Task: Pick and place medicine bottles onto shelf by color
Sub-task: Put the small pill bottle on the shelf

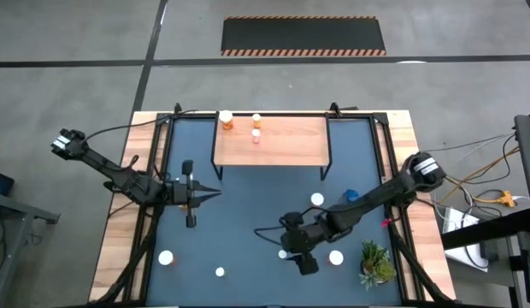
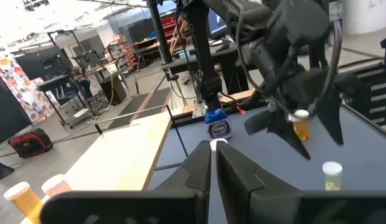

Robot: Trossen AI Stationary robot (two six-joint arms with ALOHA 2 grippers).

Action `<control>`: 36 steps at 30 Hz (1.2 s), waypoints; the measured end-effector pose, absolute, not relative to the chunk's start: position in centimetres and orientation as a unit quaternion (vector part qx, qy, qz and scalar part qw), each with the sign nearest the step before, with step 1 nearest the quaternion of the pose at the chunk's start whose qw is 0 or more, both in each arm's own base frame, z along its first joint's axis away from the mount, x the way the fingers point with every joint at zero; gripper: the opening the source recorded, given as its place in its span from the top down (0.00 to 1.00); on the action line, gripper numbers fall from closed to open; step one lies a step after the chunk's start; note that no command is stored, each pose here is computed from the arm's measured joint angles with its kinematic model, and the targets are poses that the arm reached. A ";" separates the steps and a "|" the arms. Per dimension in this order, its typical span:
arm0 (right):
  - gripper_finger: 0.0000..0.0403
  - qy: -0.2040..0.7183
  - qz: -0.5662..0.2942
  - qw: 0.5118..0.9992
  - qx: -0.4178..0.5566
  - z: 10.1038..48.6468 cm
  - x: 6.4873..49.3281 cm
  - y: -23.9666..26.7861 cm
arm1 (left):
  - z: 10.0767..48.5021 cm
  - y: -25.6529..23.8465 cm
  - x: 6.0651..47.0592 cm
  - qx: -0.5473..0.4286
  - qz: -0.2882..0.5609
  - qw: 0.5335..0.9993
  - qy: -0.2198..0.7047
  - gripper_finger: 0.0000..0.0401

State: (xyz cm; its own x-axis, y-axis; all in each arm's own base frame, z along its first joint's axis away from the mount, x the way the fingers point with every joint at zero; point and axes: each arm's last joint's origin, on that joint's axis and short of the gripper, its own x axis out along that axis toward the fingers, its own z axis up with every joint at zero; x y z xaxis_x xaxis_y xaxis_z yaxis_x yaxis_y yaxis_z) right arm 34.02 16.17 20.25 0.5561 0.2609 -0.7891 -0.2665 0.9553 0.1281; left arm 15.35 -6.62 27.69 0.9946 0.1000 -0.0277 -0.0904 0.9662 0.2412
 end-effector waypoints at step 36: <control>0.71 0.453 0.155 0.878 -0.016 17.0 35.5 16.7 | 27.0 -7.0 16.0 0.127 0.045 0.990 0.038 0.98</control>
